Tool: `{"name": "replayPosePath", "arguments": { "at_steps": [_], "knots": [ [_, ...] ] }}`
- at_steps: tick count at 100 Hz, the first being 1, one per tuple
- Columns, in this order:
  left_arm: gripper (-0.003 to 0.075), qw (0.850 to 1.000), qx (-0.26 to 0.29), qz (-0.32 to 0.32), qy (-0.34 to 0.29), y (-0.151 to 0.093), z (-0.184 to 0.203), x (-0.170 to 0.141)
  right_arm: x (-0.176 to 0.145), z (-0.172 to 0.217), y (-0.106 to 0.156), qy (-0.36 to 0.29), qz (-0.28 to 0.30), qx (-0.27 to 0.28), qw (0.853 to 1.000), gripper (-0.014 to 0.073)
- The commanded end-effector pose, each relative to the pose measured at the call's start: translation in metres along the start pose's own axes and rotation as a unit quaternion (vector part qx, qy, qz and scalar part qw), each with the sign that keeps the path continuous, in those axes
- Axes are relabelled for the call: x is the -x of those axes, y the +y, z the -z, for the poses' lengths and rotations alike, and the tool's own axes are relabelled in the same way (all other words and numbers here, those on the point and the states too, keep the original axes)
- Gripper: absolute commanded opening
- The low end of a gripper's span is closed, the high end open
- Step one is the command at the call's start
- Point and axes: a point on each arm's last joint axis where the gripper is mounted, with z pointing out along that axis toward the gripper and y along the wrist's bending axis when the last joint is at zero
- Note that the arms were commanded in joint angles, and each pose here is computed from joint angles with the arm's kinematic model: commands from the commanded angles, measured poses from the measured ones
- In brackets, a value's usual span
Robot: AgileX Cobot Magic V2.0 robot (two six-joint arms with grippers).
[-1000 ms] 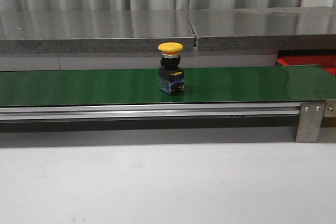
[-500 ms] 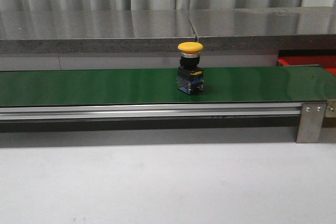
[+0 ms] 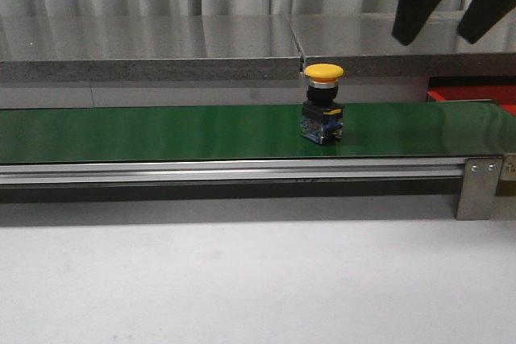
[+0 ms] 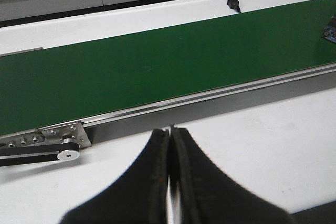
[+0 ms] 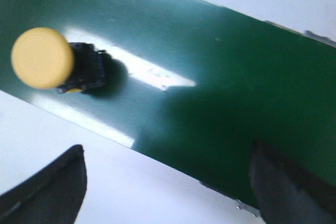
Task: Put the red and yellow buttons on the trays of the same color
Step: 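Move the right gripper over the yellow button and grasp it, then move the yellow button into the yellow tray and open the right gripper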
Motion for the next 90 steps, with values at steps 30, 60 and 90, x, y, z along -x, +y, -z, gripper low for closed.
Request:
{"name": "replayPosePath", "arguments": {
  "at_steps": [30,60,90],
  "knots": [
    [-0.0019,0.999,-0.001,0.006,-0.046,0.0,0.005,0.013,0.033,-0.014,0.03,-0.001,0.066,0.025,0.997,0.0624],
    [-0.0019,0.999,-0.001,0.006,-0.046,0.0,0.005,0.013,0.038,-0.034,0.028,0.0,0.07,0.026,0.997,0.0526],
    [-0.0019,0.999,-0.001,0.006,-0.046,0.0,0.005,0.013,0.039,-0.035,0.027,-0.006,0.07,0.024,0.997,0.012]
  ]
}}
